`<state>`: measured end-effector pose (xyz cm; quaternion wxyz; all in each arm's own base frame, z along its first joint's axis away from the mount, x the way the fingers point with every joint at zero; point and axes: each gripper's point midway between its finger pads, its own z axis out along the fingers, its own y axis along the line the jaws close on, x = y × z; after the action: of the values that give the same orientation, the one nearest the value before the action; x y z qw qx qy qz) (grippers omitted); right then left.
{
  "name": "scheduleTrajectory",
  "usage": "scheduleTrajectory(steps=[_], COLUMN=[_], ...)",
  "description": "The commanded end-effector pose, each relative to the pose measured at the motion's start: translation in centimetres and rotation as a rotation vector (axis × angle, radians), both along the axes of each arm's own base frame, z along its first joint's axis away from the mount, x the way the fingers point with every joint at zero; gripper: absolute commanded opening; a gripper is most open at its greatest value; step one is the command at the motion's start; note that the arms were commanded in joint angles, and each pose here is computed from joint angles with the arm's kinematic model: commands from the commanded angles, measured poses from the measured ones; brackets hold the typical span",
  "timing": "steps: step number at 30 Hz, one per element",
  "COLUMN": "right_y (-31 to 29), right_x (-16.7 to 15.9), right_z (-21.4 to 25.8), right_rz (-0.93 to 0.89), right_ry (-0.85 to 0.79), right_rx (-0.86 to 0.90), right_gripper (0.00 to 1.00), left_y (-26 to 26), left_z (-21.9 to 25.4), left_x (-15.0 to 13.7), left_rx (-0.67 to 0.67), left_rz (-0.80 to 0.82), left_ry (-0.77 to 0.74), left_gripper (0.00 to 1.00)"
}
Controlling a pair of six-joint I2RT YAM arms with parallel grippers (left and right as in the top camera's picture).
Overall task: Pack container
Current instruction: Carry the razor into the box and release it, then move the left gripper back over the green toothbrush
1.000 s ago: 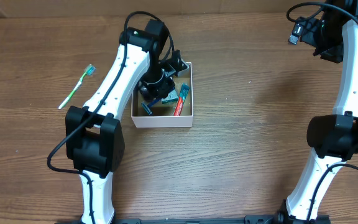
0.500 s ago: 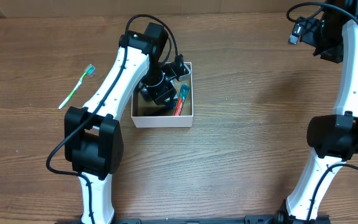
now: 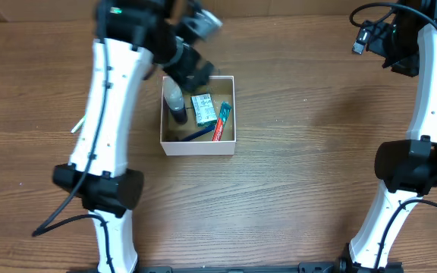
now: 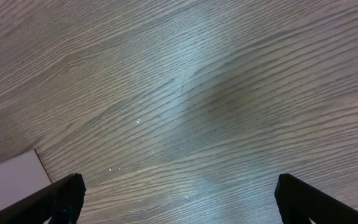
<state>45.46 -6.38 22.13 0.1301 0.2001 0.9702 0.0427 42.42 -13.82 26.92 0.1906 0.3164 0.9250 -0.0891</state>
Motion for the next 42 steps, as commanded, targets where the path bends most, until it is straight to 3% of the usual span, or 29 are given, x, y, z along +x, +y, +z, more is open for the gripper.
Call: scheduleTrajectory(steps=[1,4,11,16,27,42], right_y=[0.1,0.1,0.1,0.1,0.1,0.1], right_x=[-0.3,-0.3,-0.3,-0.3,-0.3,-0.3], right_z=[1.4,1.4,1.4,1.4,1.4,1.4], right_rz=[0.010,0.010,0.010,0.010,0.010,0.010], right_ry=[-0.035,-0.035,-0.035,-0.035,-0.035,-0.035], right_rx=[-0.003,-0.003,-0.003,-0.003,-0.003,-0.003], right_gripper=[1.00,1.00,1.00,1.00,1.00,1.00], left_y=[9.7,14.2,21.7,23.1,25.1,25.8], left_z=[-0.4,-1.5,-8.8,-13.8,-17.8,-25.9], left_x=[1.7,2.1,2.8,3.1,4.3,2.4], left_rx=[0.018,-0.070,-0.118,-0.084,0.004,-0.010], left_rz=[0.394,0.485,0.631,0.634,0.625,0.651], left_ry=[0.043,0.086,0.169,0.181,0.114,0.316], left_gripper=[1.00,1.00,1.00,1.00,1.00,1.00])
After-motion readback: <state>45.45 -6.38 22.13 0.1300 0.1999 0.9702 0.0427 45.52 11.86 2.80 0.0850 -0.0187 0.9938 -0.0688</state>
